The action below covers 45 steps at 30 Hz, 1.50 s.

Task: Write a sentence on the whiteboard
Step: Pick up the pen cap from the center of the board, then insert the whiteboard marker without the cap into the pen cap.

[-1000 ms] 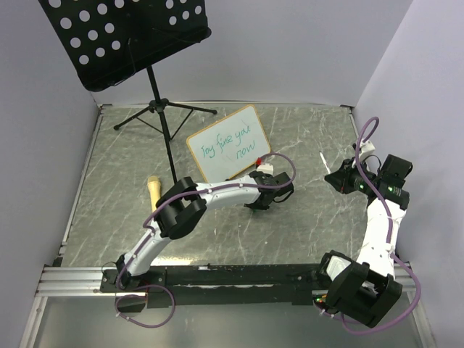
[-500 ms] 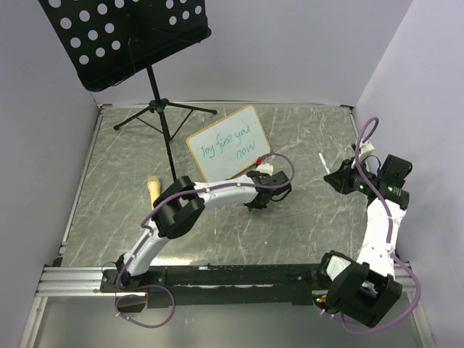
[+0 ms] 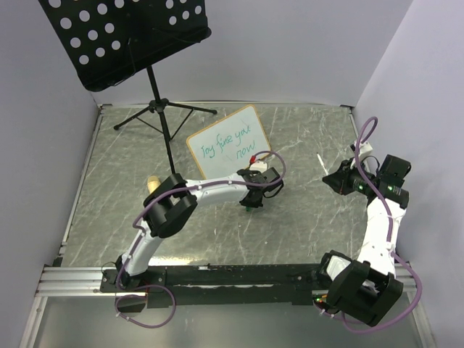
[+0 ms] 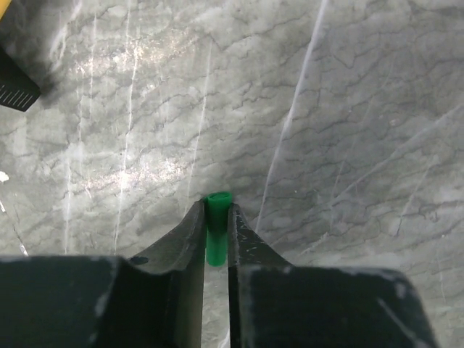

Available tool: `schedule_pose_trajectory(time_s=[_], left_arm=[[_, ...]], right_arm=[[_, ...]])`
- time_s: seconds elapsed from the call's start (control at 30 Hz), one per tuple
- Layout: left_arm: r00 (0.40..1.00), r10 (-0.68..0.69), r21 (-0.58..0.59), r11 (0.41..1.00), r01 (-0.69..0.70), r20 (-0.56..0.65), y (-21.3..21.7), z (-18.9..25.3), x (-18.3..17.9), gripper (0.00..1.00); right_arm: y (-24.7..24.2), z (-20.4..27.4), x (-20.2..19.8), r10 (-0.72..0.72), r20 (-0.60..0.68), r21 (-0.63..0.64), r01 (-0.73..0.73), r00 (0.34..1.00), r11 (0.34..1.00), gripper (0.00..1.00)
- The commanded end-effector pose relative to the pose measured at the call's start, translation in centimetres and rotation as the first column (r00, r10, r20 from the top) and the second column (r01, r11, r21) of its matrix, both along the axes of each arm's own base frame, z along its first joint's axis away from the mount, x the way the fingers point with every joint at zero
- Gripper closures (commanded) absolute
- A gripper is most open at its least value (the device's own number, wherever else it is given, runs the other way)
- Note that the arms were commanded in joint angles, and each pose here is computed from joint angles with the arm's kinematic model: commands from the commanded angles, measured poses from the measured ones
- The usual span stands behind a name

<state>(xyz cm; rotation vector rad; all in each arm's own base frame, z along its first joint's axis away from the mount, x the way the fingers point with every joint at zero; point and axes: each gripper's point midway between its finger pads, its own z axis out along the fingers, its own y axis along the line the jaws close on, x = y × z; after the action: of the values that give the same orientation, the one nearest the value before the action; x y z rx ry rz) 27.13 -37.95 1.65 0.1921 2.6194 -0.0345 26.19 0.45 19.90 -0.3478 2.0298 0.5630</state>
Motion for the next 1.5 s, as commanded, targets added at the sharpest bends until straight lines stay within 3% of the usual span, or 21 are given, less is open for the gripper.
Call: schedule_pose_trajectory(time_s=[0.0,0.13,0.37,0.47,0.63,0.77,0.97,1.2,1.33,1.47], left_arm=[[0.974,-0.018,0.204,0.977,0.065,-0.226,5.8,-6.8,-4.8,0.90],[0.977,-0.023,0.142,0.988,0.054,-0.213,5.5,-5.9,-4.8,0.91],[0.979,0.014,-0.109,0.993,-0.037,-0.205,4.8,-3.0,-3.2,0.91],[0.974,0.033,-0.261,0.961,-0.093,-0.223,4.3,-2.1,-2.8,0.90],[0.961,0.090,-0.416,0.888,-0.197,-0.262,5.4,-1.7,-2.7,0.90],[0.950,0.136,-0.577,0.768,-0.280,-0.280,5.2,0.5,-2.2,0.90],[0.929,0.199,-0.691,0.624,-0.365,-0.311,5.4,2.5,-2.2,0.91],[0.851,0.322,-0.736,0.431,-0.521,-0.414,6.6,2.7,-2.6,0.90],[0.779,0.386,-0.742,0.280,-0.609,-0.493,7.4,2.7,-2.5,0.91],[0.720,0.439,-0.722,0.201,-0.662,-0.538,8.7,2.1,-2.6,0.90]], right_arm=[[0.5,0.3,0.0,0.036,0.018,0.006,-0.036,0.999,0.999,1.00],[1.0,0.0,-0.1,0.063,0.011,0.005,-0.063,0.998,0.998,1.00],[3.3,-0.7,-0.5,0.164,-0.013,0.001,-0.164,0.986,0.986,1.00],[4.7,-1.2,-0.7,0.226,-0.029,0.004,-0.226,0.974,0.974,1.00],[7.4,-2.7,-1.5,0.356,-0.079,0.036,-0.354,0.931,0.934,1.00],[9.9,-4.3,-2.6,0.463,-0.129,0.038,-0.462,0.877,0.886,1.00],[13.3,-6.6,-4.3,0.591,-0.194,0.007,-0.601,0.783,0.799,1.00],[16.3,-9.7,-7.0,0.699,-0.297,-0.054,-0.742,0.651,0.668,1.00],[17.7,-11.5,-8.4,0.731,-0.367,-0.087,-0.804,0.575,0.588,1.00],[18.2,-13.2,-8.9,0.720,-0.430,-0.114,-0.824,0.545,0.555,1.00]])
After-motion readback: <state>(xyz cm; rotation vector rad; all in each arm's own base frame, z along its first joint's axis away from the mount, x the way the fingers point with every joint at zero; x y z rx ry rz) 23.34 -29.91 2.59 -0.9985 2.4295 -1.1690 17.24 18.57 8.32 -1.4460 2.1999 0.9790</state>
